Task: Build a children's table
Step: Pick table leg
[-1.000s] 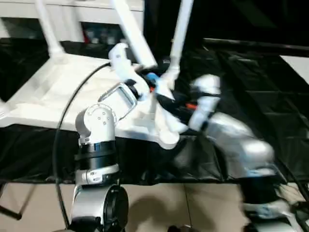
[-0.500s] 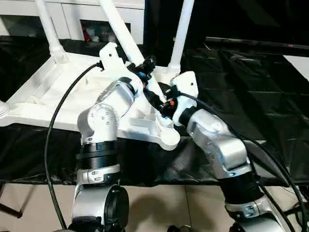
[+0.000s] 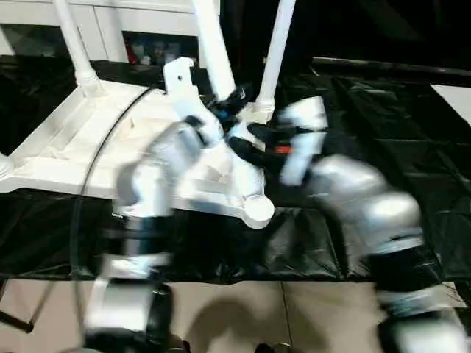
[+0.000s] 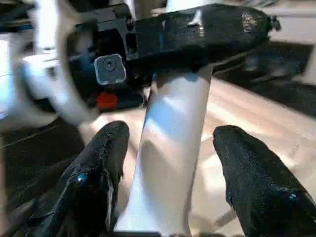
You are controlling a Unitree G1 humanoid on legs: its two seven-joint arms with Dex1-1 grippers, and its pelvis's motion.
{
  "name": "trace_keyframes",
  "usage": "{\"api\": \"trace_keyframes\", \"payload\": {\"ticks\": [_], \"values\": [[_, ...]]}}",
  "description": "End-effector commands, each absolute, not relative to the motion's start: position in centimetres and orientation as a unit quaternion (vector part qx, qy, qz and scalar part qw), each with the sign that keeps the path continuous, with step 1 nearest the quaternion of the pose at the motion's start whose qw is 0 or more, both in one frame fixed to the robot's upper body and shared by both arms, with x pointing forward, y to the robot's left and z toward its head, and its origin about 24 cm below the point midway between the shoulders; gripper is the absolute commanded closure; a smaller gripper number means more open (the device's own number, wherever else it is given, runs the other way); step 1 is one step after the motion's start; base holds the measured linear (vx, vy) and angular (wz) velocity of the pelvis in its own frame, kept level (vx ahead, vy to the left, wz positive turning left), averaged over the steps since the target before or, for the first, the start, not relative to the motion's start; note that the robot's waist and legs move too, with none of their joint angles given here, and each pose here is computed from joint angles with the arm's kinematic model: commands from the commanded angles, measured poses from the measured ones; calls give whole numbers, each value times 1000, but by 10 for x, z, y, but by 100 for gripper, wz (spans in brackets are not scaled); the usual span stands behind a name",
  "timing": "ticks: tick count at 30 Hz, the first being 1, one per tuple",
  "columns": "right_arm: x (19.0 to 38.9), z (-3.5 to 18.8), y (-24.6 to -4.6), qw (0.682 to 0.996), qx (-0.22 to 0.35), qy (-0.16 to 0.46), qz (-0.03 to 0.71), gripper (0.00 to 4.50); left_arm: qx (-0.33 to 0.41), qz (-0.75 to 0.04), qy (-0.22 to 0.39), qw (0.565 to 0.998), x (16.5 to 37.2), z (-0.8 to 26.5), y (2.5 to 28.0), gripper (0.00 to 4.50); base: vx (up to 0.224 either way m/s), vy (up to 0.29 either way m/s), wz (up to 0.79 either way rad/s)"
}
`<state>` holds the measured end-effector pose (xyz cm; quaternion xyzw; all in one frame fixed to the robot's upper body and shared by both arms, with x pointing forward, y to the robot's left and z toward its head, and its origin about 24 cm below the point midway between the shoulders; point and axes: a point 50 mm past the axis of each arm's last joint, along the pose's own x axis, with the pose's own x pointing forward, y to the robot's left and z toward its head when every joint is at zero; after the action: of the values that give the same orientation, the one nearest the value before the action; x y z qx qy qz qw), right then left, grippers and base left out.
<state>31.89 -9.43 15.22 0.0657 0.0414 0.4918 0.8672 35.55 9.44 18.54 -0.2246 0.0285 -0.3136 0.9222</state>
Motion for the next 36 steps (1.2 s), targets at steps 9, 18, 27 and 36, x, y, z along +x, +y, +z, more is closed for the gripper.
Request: {"api": "trace_keyframes", "payload": {"ticks": [9, 18, 27, 36], "values": [[313, 159, -114, 775, 122, 87, 615, 65, -236, -547, 16, 803, 332, 201, 82, 262, 0, 0, 0], [315, 159, -118, 747, 106, 124, 644, 65, -208, -602, 12, 771, 326, 207, 75, 262, 0, 0, 0], [315, 154, -120, 721, 111, 161, 665, 65, -205, -634, 8, 746, 319, 209, 74, 262, 0, 0, 0], [314, 151, -113, 705, 117, 172, 677, 65, -206, -646, 11, 735, 316, 208, 67, 262, 0, 0, 0]]}}
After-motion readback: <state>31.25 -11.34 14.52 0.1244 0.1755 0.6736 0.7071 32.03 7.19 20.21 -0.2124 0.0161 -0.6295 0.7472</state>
